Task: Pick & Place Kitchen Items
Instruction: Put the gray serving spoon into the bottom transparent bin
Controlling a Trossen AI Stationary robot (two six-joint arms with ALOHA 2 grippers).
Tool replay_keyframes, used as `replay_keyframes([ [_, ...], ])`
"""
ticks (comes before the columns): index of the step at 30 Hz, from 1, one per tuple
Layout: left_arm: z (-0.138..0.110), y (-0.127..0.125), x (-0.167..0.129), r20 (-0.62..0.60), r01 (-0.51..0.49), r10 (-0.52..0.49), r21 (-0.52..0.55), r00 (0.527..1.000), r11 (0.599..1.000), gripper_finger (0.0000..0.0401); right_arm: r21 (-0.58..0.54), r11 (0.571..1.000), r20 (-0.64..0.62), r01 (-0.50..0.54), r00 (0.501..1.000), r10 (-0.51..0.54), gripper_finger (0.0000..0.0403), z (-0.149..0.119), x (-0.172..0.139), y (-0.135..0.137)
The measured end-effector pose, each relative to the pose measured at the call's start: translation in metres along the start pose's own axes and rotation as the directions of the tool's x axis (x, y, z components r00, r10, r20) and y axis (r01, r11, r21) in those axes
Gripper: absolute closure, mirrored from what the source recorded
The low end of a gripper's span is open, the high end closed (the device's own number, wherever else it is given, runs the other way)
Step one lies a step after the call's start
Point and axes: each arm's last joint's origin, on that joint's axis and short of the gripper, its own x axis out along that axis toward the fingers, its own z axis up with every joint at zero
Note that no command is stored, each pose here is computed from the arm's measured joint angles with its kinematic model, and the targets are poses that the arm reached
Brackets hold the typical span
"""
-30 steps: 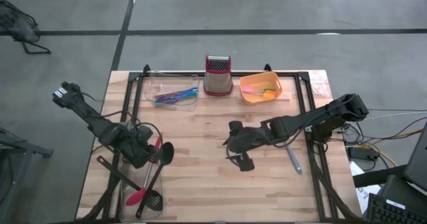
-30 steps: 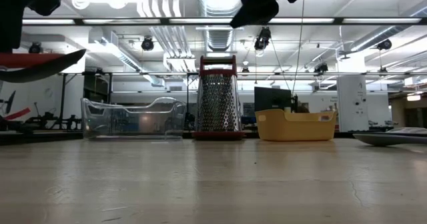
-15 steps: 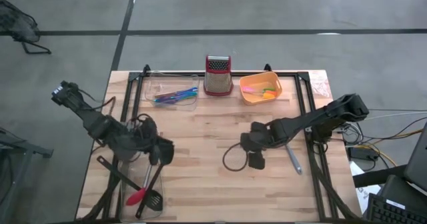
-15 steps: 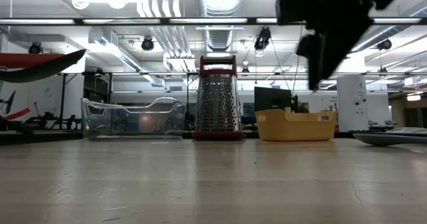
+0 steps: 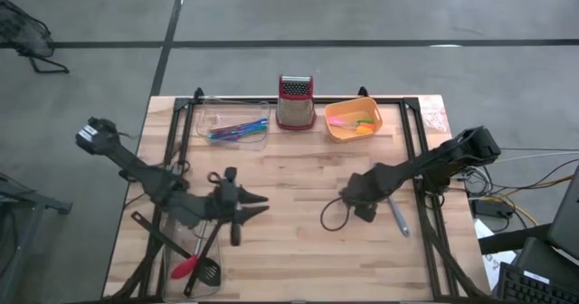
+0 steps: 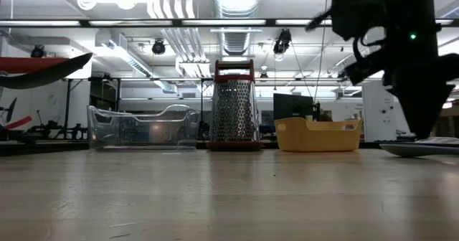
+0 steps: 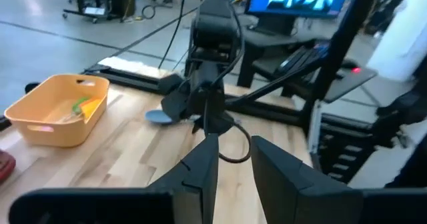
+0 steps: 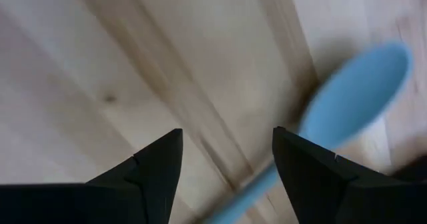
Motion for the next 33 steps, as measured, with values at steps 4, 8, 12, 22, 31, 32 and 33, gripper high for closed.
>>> replay_keyframes([
  [4, -0.015, -0.007, 0.020, -0.024, -0.020, 0.020, 0.025, 1.000, 1.000, 0.0307, 0.059, 0.996, -0.064, 0.069, 0.996, -0.065, 0.0169, -0.010, 0.011, -0.008],
  [8, -0.027, -0.015, 0.034, -0.016, -0.016, 0.016, 0.018, 1.000, 1.000, 0.0307, 0.069, 0.993, -0.104, 0.096, 0.991, -0.088, 0.0153, -0.018, 0.019, -0.014],
  [12, -0.032, -0.020, 0.043, 0.001, -0.004, 0.004, 0.033, 1.000, 0.999, 0.0307, 0.091, 0.993, -0.104, 0.080, 0.992, -0.070, 0.0140, -0.023, 0.018, -0.017],
  [22, -0.035, -0.021, 0.046, 0.001, -0.006, 0.006, 0.032, 1.000, 0.999, 0.0307, 0.176, 0.984, -0.079, -0.006, 0.997, 0.020, 0.0155, -0.038, 0.032, -0.029],
  [31, -0.034, -0.021, 0.046, 0.006, -0.008, 0.008, 0.027, 1.000, 1.000, 0.0307, 0.187, 0.975, -0.029, -0.119, 0.992, 0.127, 0.0205, -0.052, 0.048, -0.038],
  [32, -0.034, -0.020, 0.046, 0.006, -0.009, 0.009, 0.027, 1.000, 1.000, 0.0307, 0.186, 0.974, -0.021, -0.130, 0.991, 0.136, 0.0213, -0.052, 0.048, -0.039],
  [33, -0.034, -0.020, 0.046, 0.006, -0.010, 0.010, 0.027, 1.000, 1.000, 0.0307, 0.183, 0.973, -0.010, -0.143, 0.989, 0.147, 0.0222, -0.053, 0.048, -0.039],
])
